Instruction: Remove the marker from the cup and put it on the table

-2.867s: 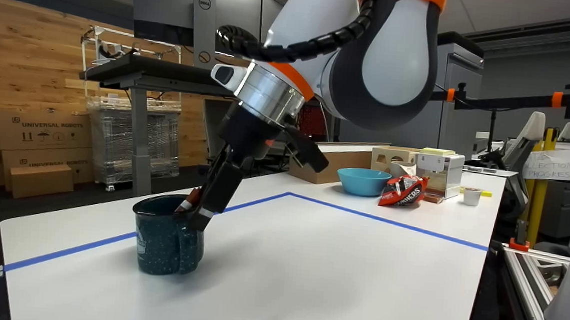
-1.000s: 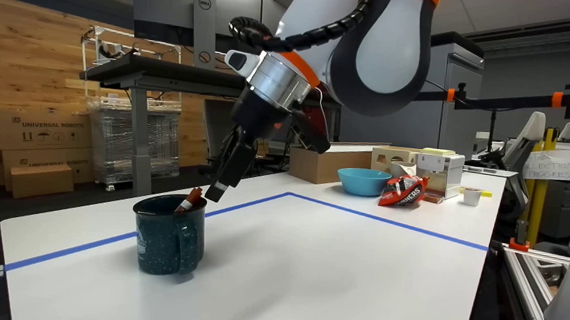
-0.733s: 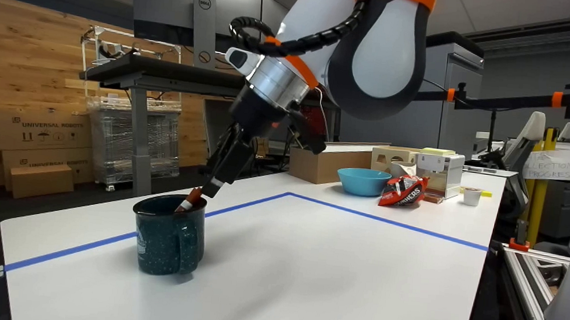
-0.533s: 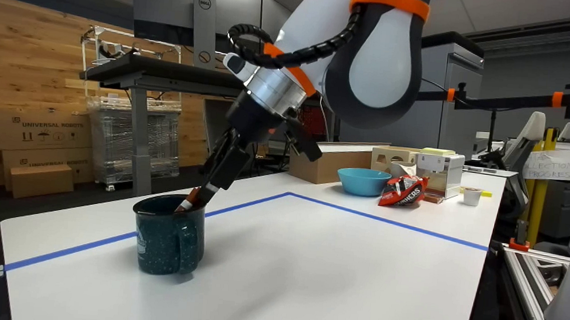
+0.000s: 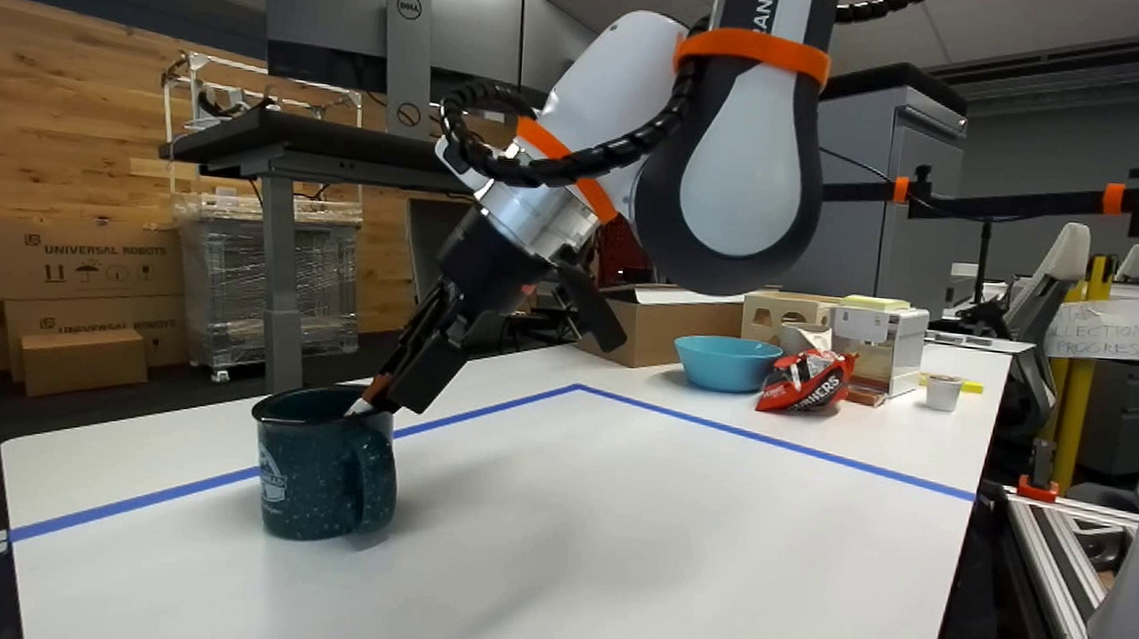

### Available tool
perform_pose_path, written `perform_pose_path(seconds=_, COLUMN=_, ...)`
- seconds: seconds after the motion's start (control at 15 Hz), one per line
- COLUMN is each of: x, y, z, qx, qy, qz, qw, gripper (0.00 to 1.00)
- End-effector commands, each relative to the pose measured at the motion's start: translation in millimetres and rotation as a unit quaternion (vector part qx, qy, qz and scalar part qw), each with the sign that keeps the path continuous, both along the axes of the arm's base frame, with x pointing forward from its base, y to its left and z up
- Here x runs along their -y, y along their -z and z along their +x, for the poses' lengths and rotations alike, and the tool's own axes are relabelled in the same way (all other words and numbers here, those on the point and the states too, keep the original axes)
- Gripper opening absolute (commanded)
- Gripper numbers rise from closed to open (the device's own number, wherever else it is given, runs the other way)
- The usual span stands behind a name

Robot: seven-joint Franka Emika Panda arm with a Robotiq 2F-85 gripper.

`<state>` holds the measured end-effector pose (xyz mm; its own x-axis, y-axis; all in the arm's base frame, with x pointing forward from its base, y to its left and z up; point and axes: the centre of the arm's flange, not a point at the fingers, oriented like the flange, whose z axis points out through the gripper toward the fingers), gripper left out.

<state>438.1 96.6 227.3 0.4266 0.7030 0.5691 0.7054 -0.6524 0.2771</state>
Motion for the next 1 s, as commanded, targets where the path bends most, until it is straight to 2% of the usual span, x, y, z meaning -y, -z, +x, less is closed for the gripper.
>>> perform_pose_path(seconds=0.0, x=0, y=3, z=3, qx=0.012, qy=-0.014, qz=0.003, qw=0.9998, gripper=0.20)
perform_pose_path(seconds=0.13, x=0, y=0, z=2, qx=0.017, qy=-0.014, qz=0.001, qw=0.9998, gripper=0.05)
perform_pose_path(seconds=0.2, x=0, y=-2, z=1, qx=0.018, qy=-0.014, qz=0.000, qw=0.9998, gripper=0.02)
perform_pose_path(seconds=0.27, x=-1, y=-3, z=0, qx=0.017, qy=-0.011, qz=-0.004, qw=0.9998, gripper=0.06)
perform_pose_path(seconds=0.6, x=-9, y=-19, z=-15, qx=0.016, qy=-0.001, qz=-0.027, qw=0.9995, gripper=0.05)
perform_pose_path(seconds=0.93, x=-23, y=-39, z=-38, qx=0.034, qy=0.017, qz=-0.043, qw=0.9983, gripper=0.05)
